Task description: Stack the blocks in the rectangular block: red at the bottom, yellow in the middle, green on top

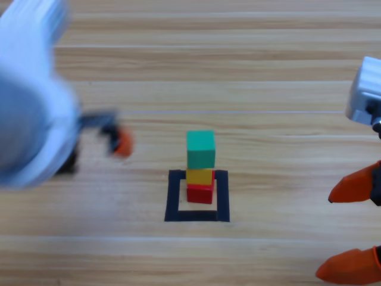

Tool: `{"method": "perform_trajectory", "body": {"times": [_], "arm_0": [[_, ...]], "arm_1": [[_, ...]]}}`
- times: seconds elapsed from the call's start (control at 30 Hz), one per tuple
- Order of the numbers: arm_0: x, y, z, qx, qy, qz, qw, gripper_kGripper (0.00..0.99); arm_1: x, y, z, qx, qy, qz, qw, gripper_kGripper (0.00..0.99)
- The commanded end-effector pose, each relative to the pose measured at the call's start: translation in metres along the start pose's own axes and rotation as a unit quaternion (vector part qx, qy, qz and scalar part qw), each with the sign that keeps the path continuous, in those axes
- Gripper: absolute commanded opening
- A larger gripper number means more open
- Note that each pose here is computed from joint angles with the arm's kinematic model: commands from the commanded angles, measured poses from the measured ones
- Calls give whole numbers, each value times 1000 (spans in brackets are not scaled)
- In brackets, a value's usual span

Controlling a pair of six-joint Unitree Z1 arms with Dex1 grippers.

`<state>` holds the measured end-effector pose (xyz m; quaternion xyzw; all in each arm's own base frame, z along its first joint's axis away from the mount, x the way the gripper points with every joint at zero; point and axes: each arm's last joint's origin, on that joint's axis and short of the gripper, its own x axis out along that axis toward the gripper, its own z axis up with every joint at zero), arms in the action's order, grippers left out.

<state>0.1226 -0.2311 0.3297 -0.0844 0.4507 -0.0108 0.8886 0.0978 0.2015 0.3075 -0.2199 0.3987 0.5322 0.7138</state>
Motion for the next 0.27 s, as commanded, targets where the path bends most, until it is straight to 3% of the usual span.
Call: {"method": "perform_trajectory", "body": {"times": [0.03,0.27], "arm_0": [[2,63,-34,10,-15,-32,999,990],[-1,90,-42,16,-24,-46,999,990]], "arm_1": [[15,3,-4,-9,35,4,999,986],[16,2,-4,-9,37,2,999,988]]}}
